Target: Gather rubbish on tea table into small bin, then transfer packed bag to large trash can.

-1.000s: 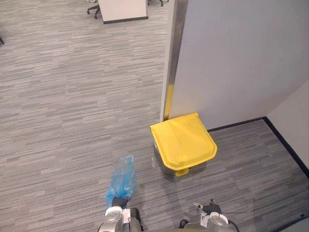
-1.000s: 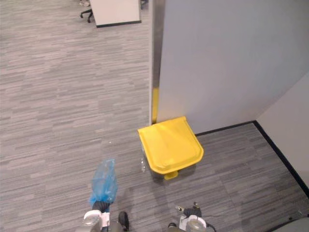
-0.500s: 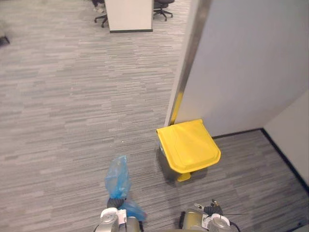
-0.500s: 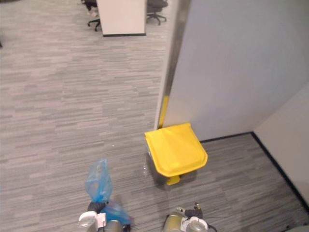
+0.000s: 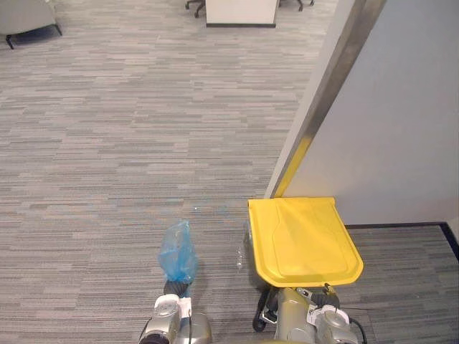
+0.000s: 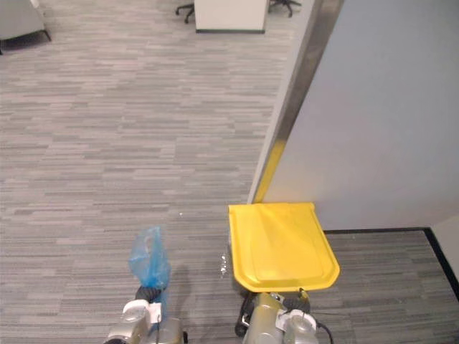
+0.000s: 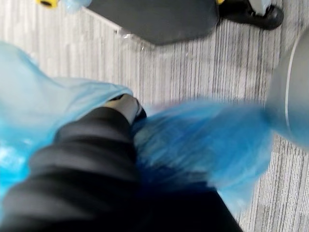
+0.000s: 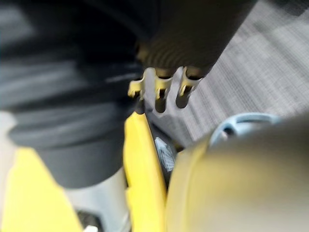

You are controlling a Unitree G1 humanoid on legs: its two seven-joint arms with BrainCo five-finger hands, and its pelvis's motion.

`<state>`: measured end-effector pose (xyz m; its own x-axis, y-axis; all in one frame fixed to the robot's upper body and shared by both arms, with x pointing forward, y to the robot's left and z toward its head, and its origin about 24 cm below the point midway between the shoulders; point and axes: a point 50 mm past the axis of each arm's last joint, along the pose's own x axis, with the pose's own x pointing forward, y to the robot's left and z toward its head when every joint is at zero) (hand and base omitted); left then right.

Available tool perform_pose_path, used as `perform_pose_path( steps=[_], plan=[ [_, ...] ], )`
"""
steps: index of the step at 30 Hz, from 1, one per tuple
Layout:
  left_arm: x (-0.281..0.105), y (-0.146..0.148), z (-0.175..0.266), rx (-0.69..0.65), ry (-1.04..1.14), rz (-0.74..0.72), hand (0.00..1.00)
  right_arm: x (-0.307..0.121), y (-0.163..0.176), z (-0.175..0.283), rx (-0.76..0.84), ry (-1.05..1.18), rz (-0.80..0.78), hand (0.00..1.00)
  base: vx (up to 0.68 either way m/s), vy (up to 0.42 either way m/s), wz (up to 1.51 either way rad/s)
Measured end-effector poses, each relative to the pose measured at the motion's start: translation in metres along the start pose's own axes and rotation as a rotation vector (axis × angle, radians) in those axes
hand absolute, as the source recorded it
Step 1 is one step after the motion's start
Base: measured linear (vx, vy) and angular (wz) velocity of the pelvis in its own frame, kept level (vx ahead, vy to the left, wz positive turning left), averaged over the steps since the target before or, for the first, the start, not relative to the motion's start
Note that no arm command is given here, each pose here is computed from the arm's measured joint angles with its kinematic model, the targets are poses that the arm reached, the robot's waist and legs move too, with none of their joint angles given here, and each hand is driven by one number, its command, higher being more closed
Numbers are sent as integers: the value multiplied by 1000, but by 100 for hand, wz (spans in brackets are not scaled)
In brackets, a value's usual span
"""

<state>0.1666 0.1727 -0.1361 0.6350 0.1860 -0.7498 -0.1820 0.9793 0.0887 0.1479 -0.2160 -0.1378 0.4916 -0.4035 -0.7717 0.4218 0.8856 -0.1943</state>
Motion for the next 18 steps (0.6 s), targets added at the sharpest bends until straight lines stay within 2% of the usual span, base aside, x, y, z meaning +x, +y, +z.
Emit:
perform_pose_path(
  steps=[3, 18],
  plan=[
    [2, -7, 7, -5, -17, -22, 100, 2, -5, -1, -29, 6, -2, 0, 99, -94, -11],
    [-10, 18, -31, 52, 79, 15, 100, -4, -10, -33, -68, 108, 2, 0, -61, -22, -1]
  ],
)
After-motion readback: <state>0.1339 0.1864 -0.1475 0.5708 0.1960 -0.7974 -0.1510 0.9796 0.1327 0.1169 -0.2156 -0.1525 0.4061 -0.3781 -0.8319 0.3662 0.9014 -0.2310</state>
